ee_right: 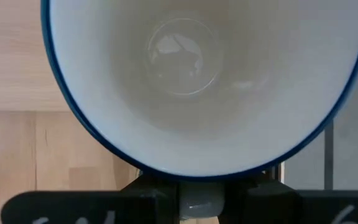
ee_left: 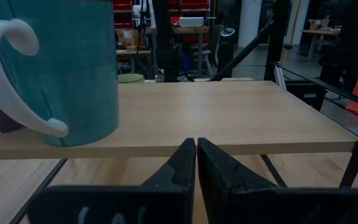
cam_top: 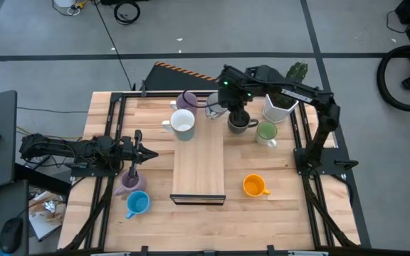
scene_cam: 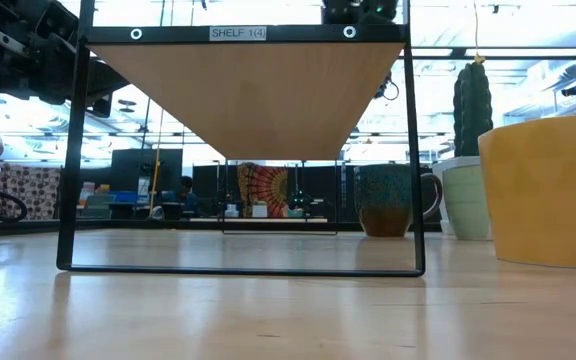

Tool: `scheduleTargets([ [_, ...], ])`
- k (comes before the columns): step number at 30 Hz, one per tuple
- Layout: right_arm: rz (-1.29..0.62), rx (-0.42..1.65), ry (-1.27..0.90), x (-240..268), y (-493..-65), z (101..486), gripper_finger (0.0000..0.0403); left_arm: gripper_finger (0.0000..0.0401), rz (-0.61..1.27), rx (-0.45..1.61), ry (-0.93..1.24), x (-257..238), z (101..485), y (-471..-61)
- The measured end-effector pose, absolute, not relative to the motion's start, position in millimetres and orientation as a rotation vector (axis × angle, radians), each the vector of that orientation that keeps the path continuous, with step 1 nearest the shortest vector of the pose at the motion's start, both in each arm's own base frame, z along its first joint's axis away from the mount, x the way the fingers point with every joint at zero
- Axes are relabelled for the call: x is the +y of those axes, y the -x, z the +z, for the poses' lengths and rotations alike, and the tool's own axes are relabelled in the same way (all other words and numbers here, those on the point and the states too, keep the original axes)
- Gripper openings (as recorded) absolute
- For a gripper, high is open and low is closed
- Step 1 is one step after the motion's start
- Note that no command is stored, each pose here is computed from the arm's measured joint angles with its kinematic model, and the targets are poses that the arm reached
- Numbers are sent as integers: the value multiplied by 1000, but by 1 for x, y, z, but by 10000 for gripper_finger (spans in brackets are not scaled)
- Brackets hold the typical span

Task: Place coffee mugs
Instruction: Put the blue patterned mug on the shelf

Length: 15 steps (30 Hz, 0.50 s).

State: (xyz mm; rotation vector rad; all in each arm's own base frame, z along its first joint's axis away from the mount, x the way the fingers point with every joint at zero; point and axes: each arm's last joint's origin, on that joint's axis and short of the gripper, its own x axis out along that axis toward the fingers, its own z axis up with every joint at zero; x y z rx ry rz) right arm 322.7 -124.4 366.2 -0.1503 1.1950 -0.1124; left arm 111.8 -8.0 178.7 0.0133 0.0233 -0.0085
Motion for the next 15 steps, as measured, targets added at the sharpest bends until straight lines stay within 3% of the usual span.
scheduleTargets([
  [15, -93, 1237, 33, -147, -331, 350, 72, 23, -8, 23, -13, -8, 179, -112],
])
